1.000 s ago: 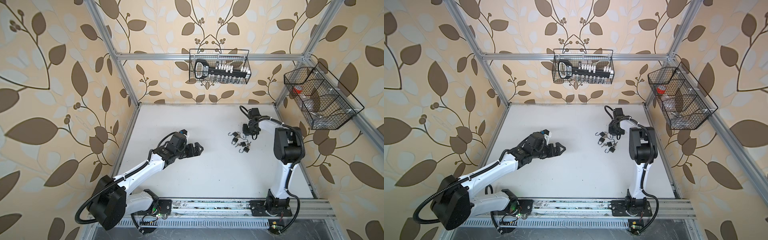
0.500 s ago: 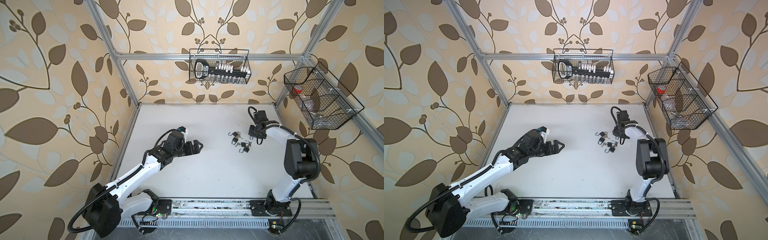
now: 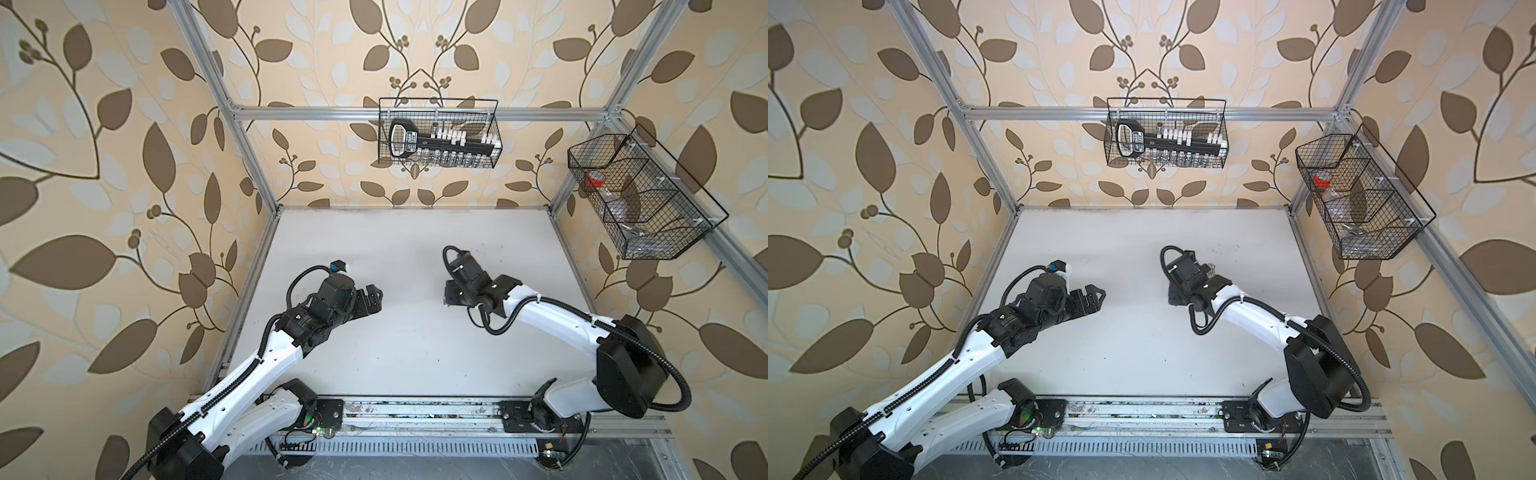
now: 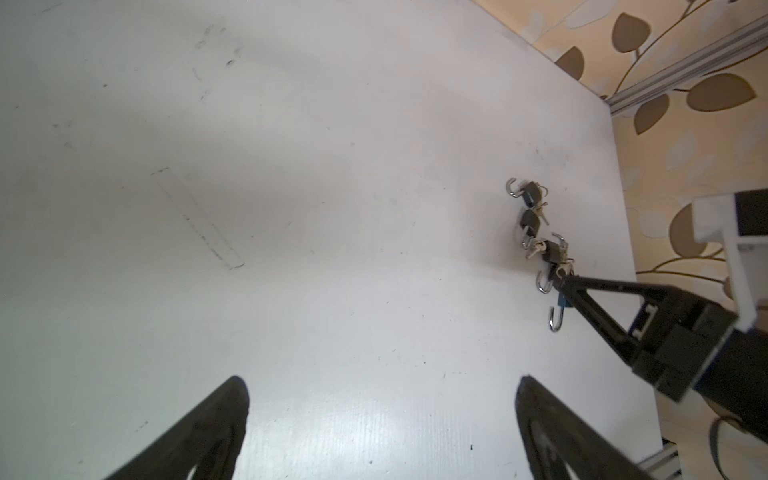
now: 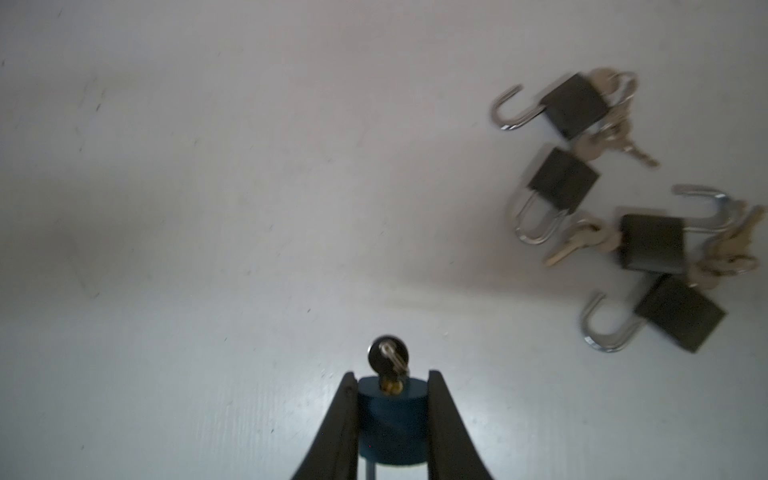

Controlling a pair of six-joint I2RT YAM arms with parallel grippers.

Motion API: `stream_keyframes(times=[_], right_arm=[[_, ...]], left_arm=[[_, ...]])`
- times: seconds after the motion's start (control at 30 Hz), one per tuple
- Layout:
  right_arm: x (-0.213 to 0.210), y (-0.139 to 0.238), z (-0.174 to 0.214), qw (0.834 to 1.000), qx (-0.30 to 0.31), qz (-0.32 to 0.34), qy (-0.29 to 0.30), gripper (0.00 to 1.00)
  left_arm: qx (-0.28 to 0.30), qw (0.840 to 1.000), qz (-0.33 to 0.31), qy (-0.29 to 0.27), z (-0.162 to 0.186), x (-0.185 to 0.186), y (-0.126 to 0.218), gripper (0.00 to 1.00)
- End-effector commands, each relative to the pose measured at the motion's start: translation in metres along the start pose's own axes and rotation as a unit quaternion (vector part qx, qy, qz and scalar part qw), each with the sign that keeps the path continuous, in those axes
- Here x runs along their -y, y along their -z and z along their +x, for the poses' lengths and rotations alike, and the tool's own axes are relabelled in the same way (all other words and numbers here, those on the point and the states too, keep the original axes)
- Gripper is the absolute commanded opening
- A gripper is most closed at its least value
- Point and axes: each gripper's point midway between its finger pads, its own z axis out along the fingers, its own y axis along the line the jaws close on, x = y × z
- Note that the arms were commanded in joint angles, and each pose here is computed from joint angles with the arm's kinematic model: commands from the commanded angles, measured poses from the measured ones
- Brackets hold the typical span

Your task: Lock with the key

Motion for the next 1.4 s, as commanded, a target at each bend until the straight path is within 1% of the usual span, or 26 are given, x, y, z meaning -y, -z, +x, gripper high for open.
stream_keyframes(times=[0.0,0.1,0.2,0.37,0.53,0.7,0.87,0.97,1.07,1.1,1.23,1.37], right_arm=[[-0.015,-0.013,0.028,0.999,-0.02,0.012,-0.026,0.16],[-0.029,-0.024,0.045,0.999,-0.037,0.01,-0.011,0.16],[-0.028,-0.033,0.054,0.999,-0.05,0.02,-0.002,0.16],[-0.02,-0.04,0.059,0.998,-0.057,0.042,0.007,0.17],[-0.018,-0.045,0.063,0.997,-0.066,0.048,0.013,0.17],[-0.013,-0.05,0.069,0.995,-0.074,0.058,0.015,0.18],[-0.015,-0.052,0.07,0.995,-0.079,0.055,0.018,0.24],[-0.018,-0.05,0.068,0.995,-0.078,0.05,0.023,0.31],[-0.024,-0.045,0.063,0.997,-0.068,0.029,0.033,0.42],[-0.025,-0.042,0.061,0.997,-0.063,0.023,0.037,0.44],[-0.017,-0.029,0.059,0.997,-0.05,0.018,0.056,0.45],[0.002,-0.022,0.072,0.996,-0.057,0.027,0.064,0.43]], left_arm=[[-0.018,0.998,-0.057,0.0,0.012,-0.027,0.001,0.98],[-0.038,0.997,-0.062,-0.019,0.02,-0.029,0.002,0.97],[-0.045,0.997,-0.045,-0.048,0.028,-0.019,0.004,0.97],[-0.063,0.993,0.025,-0.096,0.053,0.011,0.003,0.98],[-0.099,0.982,0.09,-0.136,0.082,0.036,-0.002,0.98],[-0.113,0.977,0.092,-0.158,0.095,0.04,-0.009,0.98],[-0.119,0.975,0.09,-0.163,0.101,0.041,-0.013,0.98],[-0.121,0.977,0.086,-0.155,0.103,0.039,-0.017,0.99],[-0.139,0.975,0.086,-0.149,0.11,0.041,-0.022,0.99],[-0.145,0.975,0.088,-0.146,0.112,0.042,-0.024,0.98],[-0.148,0.972,0.096,-0.156,0.118,0.049,-0.026,0.98],[-0.148,0.968,0.106,-0.174,0.127,0.061,-0.025,0.98]])
